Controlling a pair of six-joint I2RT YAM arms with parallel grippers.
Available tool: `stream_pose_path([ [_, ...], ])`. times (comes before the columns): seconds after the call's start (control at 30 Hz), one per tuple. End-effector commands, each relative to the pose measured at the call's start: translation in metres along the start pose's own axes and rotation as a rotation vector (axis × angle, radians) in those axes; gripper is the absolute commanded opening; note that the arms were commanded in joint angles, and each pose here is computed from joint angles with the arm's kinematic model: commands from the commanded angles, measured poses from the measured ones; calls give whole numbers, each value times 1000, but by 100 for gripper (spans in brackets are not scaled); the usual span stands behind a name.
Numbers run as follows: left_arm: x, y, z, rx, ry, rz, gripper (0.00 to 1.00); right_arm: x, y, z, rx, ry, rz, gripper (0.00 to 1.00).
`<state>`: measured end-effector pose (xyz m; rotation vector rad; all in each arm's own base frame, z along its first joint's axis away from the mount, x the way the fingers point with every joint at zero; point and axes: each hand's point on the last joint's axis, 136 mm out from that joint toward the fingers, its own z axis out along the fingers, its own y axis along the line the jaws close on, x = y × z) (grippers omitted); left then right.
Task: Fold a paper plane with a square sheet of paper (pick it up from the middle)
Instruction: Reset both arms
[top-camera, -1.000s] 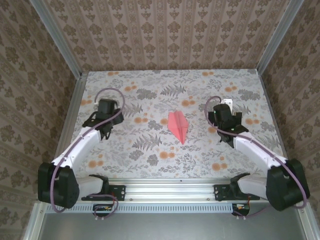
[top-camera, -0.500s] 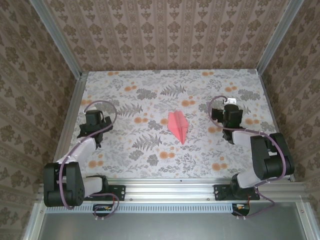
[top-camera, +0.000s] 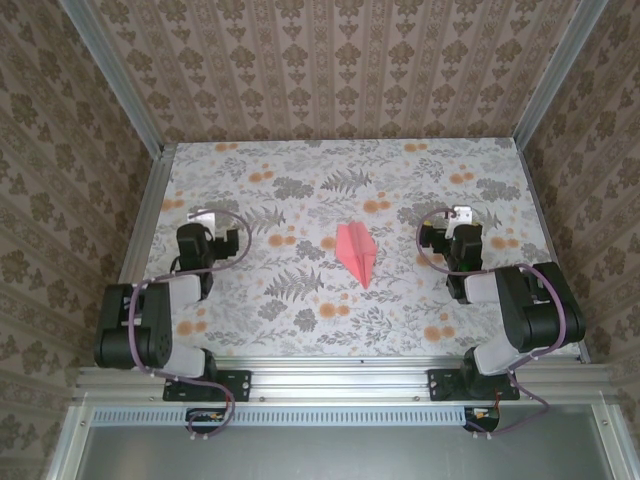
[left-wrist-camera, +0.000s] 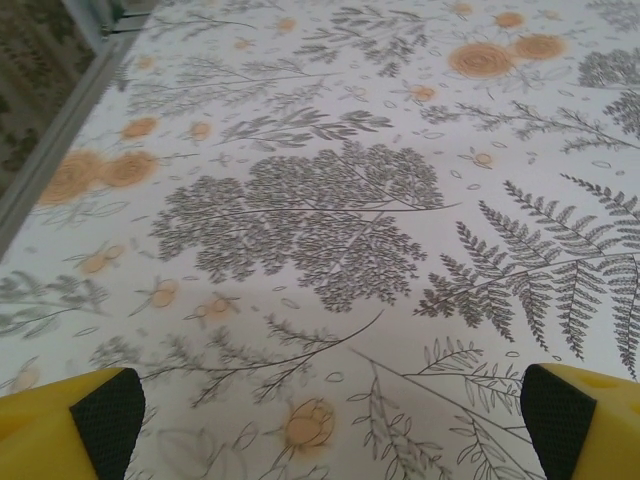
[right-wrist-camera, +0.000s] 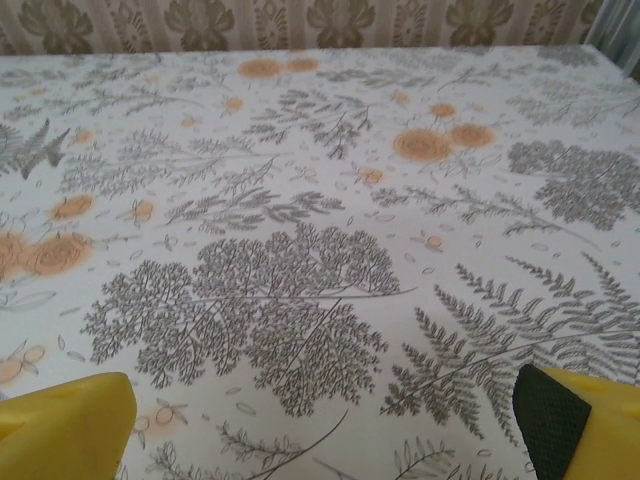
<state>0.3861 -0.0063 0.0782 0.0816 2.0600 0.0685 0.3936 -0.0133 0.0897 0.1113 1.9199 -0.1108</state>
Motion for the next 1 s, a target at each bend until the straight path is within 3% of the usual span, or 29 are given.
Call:
stream_pose_path([
  [0.0,-20,-3,4,42,-94,28,100,-13,-10,-2,54,-64,36,100],
  [0.17,-17,10,4,-34,-101,-5,100,-13,-11,-2,63,-64,37,100],
  [0.27,-16,28,-2,-204,-107,-31,100,-13,-12,-2,70,-66,39,100],
  [0.97,-16,27,-2,-198,-111,-31,100,-14,-10,-2,67,-68,33,100],
])
